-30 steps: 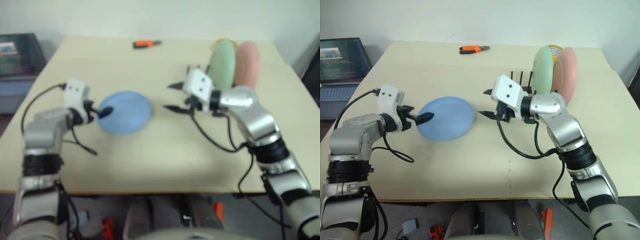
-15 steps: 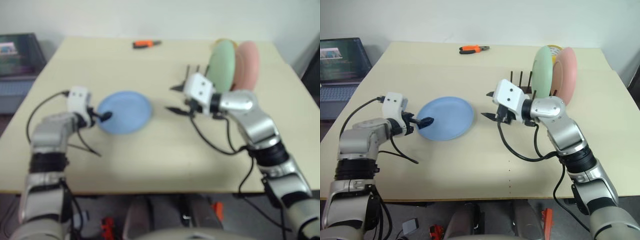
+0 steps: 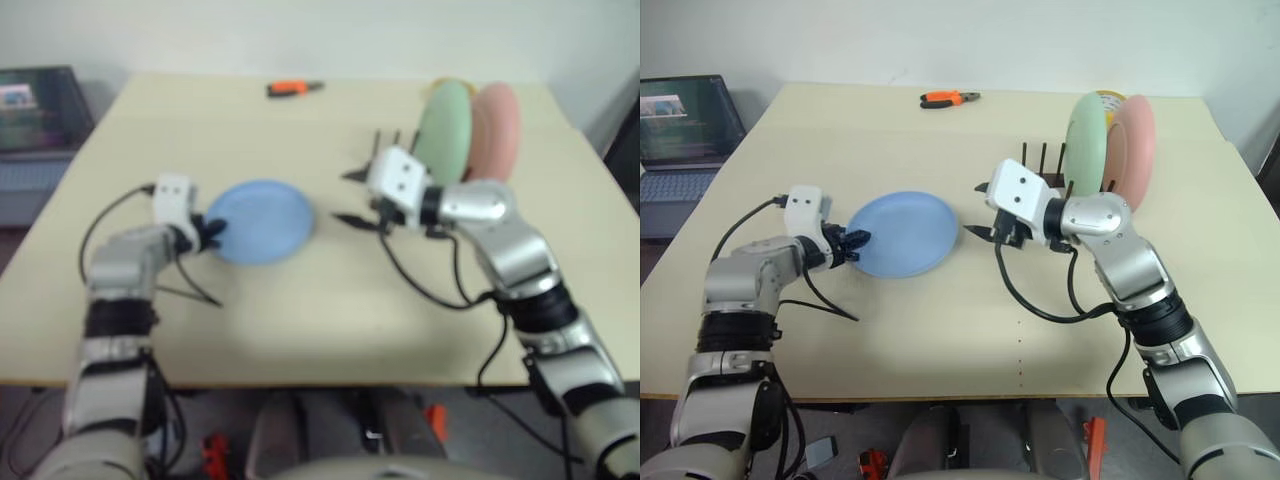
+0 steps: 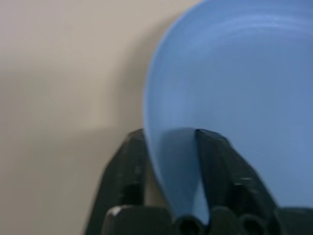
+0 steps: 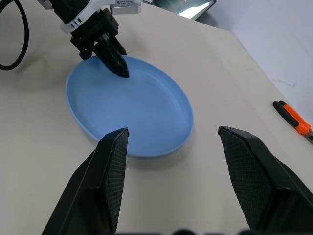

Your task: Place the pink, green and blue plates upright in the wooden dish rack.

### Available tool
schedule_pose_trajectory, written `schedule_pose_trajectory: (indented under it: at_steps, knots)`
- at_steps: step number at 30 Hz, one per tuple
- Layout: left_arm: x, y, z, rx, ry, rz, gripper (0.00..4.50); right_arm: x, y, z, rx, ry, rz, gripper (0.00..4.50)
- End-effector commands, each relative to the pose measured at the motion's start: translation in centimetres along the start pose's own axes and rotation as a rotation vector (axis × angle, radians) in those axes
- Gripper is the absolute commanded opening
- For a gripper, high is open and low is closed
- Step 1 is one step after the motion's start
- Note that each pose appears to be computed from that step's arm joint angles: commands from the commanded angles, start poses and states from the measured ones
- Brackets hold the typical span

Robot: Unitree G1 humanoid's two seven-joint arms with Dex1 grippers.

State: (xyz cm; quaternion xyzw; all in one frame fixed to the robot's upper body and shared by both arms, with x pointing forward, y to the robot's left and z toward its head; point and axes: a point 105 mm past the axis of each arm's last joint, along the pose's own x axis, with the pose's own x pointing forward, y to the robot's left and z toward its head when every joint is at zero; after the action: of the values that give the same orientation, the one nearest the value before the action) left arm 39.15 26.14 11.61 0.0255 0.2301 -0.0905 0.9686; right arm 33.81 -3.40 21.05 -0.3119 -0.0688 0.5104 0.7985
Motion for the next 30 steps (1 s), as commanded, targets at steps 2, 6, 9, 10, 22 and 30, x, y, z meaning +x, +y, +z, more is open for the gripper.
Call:
schedule_pose_trajectory:
  at_steps: [2, 6, 9, 10, 22, 30]
  knots:
    - [-0.7, -0.2, 3.9, -0.010, -0.139, 0.004, 0.02, -0.2, -0.2, 0.8, -0.048, -0.019, -0.015, 3.15]
    - [-1.4, -0.6, 6.1, -0.035, -0.220, 0.006, 0.02, 0.0, -0.3, 0.9, -0.060, -0.019, -0.018, 3.15]
    - [-1.8, -1.0, 7.5, -0.028, -0.261, 0.010, 0.02, 0.4, -0.4, 1.1, -0.090, -0.028, -0.019, 3.15]
    - [-1.9, -1.0, 7.8, -0.024, -0.271, 0.017, 0.02, 0.5, -0.4, 1.2, -0.099, -0.033, -0.017, 3.15]
    - [-4.0, -3.5, 12.3, 0.102, -0.375, 0.032, 0.02, 4.9, 2.9, 1.6, -0.210, -0.057, 0.064, 3.15]
    - [-4.7, -4.3, 12.5, 0.108, -0.371, 0.004, 0.02, 7.7, 4.4, -0.4, -0.346, -0.003, 0.087, 3.15]
